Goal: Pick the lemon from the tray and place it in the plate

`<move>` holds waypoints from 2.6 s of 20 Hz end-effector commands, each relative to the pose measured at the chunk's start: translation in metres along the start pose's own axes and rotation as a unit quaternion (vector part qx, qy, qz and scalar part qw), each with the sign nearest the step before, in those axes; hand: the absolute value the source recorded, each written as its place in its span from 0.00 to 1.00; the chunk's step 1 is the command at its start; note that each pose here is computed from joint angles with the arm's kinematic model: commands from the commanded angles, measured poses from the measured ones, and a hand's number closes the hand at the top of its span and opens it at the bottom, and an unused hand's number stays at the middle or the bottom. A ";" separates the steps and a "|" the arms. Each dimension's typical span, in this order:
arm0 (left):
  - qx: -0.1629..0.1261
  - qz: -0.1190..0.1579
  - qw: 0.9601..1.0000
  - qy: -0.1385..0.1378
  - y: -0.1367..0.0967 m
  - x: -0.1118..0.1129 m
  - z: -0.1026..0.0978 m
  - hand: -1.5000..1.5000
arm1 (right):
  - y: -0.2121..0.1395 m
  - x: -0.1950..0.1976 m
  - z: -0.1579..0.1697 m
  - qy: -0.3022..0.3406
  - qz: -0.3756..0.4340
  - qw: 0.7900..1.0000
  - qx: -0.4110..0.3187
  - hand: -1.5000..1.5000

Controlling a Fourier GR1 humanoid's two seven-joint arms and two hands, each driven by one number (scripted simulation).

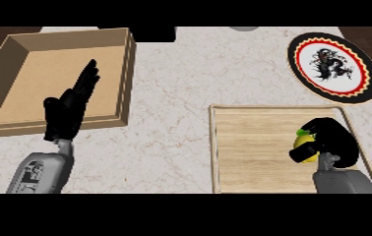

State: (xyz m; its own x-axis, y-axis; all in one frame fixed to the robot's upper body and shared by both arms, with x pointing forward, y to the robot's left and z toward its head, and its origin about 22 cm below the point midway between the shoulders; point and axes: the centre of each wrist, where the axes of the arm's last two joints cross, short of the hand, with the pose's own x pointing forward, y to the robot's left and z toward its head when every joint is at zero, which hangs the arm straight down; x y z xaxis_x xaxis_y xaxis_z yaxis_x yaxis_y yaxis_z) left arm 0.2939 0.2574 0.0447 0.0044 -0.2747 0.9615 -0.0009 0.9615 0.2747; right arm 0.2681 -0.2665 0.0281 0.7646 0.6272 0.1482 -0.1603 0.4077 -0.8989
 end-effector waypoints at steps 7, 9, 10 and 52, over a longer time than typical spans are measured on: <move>0.001 -0.005 1.000 -0.008 0.000 0.000 -0.008 0.50 | -0.083 -0.092 -0.071 -0.100 0.049 0.993 -0.022 1.00; -0.003 0.009 1.000 -0.009 -0.003 0.003 -0.010 0.50 | -0.091 -0.106 -0.076 -0.139 0.080 0.987 -0.011 1.00; 0.001 0.005 1.000 -0.007 0.003 -0.002 -0.009 0.50 | -0.109 -0.106 -0.077 -0.154 0.089 0.984 -0.014 1.00; -0.037 0.004 0.999 -0.034 -0.032 0.030 -0.031 0.50 | -0.166 -0.051 -0.168 -0.501 0.011 0.861 -0.082 1.00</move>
State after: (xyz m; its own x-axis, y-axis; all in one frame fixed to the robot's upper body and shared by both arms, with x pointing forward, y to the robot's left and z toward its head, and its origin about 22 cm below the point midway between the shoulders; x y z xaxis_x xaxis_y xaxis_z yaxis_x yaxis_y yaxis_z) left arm 0.3221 0.2291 0.0524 -0.0512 -0.2640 0.9632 0.0687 0.9612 0.2671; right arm 0.3495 -0.4946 0.1138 -0.2009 0.8908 0.4076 0.0154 0.4189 -0.9079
